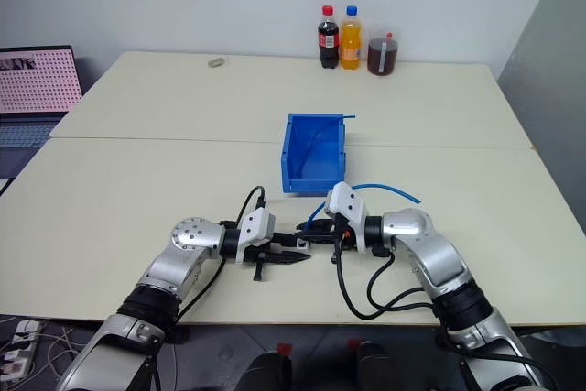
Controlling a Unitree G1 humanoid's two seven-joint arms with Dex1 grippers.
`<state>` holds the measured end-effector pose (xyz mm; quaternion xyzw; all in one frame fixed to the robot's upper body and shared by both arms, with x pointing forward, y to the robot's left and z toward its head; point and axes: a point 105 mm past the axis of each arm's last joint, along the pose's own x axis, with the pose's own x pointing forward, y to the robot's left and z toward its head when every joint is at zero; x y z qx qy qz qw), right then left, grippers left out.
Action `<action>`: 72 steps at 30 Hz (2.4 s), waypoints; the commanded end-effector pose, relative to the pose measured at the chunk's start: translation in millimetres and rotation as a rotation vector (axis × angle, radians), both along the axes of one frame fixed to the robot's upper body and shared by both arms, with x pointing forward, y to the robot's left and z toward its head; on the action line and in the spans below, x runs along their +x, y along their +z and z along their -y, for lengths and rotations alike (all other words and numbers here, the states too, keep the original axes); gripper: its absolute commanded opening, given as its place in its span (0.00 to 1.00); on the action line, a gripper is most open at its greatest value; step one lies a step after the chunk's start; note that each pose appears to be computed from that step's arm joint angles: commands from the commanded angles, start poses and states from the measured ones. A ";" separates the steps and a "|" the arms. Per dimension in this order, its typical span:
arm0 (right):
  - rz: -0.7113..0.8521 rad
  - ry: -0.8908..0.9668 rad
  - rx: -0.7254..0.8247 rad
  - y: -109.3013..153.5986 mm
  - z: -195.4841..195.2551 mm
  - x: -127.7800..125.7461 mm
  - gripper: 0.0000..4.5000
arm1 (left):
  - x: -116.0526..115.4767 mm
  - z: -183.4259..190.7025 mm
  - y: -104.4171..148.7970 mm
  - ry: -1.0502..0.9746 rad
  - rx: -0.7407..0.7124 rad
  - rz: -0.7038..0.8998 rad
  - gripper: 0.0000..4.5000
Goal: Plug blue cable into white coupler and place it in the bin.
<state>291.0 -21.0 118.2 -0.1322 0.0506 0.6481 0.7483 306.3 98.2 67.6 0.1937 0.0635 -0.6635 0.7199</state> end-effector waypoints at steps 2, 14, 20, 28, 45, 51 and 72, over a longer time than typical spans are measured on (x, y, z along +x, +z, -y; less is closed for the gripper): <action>-0.009 0.089 -0.070 -14.4 -5.1 -11.3 0.02 | -4.7 -1.9 -4.7 -0.005 0.019 -0.011 0.17; 0.035 0.065 -0.103 -14.8 -22.3 8.7 0.02 | -2.7 0.2 -2.6 -0.002 0.016 0.000 0.17; 0.034 0.108 -0.142 -18.4 -21.1 4.6 0.02 | -3.5 0.7 -2.9 -0.003 0.017 0.002 0.17; -0.033 -0.008 0.018 29.6 -17.9 26.2 0.02 | -2.3 -5.2 -3.6 0.012 0.023 0.003 0.17; -0.062 -0.014 0.021 37.3 -5.4 14.1 0.02 | -2.7 -2.9 -5.0 0.006 0.022 -0.001 0.17; -0.060 -0.019 -0.010 24.4 -2.2 11.9 0.02 | -3.9 -2.9 -4.6 0.004 0.023 -0.002 0.17; -0.011 0.053 -0.103 3.4 -2.9 1.8 0.02 | -0.3 -4.1 -2.3 0.013 0.020 0.006 0.17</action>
